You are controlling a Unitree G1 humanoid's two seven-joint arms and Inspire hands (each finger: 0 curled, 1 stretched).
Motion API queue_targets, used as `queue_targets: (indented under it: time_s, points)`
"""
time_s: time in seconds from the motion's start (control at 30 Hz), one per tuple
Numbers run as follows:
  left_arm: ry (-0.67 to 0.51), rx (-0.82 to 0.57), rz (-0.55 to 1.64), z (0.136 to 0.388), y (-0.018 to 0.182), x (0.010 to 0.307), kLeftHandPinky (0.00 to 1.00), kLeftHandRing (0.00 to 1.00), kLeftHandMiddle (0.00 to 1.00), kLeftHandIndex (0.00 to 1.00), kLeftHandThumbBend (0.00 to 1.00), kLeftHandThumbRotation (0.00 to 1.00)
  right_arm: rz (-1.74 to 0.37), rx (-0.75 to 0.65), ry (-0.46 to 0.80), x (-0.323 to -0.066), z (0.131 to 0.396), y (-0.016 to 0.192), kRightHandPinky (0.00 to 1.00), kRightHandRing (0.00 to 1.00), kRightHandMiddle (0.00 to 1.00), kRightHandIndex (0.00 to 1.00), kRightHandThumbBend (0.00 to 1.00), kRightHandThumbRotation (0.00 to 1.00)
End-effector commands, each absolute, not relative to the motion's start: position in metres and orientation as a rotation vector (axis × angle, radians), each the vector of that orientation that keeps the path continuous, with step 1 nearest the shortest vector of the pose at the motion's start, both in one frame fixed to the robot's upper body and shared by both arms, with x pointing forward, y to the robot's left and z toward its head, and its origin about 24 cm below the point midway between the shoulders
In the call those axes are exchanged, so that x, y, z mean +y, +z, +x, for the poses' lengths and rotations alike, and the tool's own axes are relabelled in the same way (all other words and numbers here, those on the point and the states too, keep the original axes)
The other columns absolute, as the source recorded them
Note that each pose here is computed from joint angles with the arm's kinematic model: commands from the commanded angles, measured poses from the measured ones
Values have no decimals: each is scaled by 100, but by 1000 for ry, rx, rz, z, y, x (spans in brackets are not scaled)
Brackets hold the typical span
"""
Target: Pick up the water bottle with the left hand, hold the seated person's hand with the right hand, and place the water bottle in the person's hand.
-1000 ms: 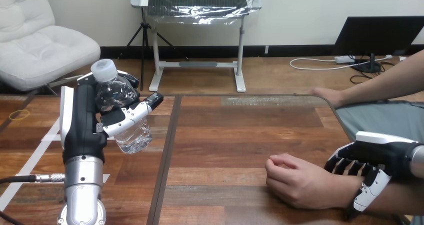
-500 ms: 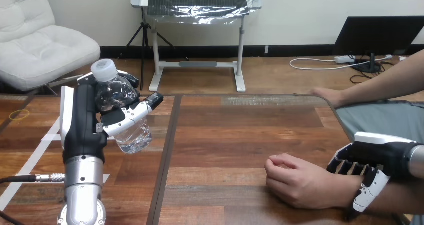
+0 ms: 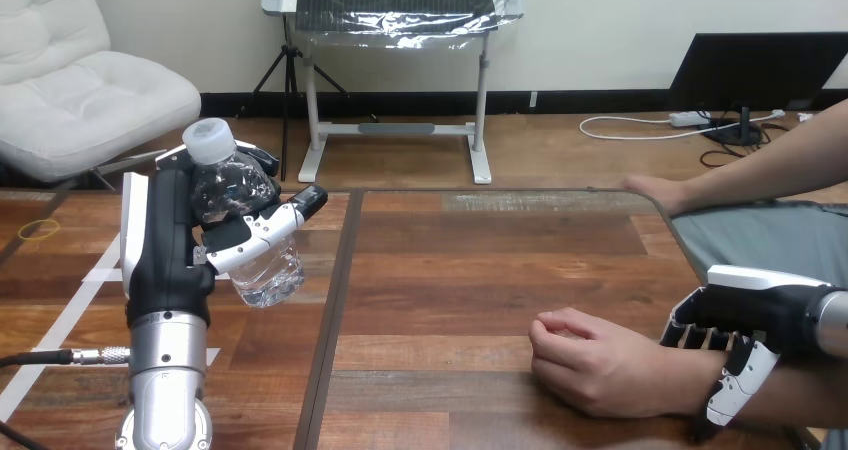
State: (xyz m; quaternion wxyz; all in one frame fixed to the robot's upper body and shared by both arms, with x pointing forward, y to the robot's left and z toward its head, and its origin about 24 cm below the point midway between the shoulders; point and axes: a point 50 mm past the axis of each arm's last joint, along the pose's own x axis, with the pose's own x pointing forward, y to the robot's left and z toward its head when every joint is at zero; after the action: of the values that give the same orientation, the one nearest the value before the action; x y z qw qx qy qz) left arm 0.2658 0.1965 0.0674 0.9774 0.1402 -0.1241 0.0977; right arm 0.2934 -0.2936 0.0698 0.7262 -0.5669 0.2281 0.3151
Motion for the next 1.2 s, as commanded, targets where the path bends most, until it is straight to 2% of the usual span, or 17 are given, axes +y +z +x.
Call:
queue_targets:
  time_s: [0.0, 0.77, 1.17]
  points:
    - [194, -342, 282, 273, 87, 194, 25, 32, 37, 42, 64, 0, -1236, 529, 723, -291, 288, 58, 48, 55, 62, 62, 100, 9]
    - [196, -342, 276, 274, 87, 194, 25, 32, 37, 41, 64, 0, -1278, 536, 718, -289, 285, 57, 46, 52, 59, 63, 100, 13]
    - [194, -342, 265, 274, 87, 194, 25, 32, 37, 41, 64, 0, -1290, 519, 728, -285, 284, 56, 44, 51, 58, 59, 100, 13]
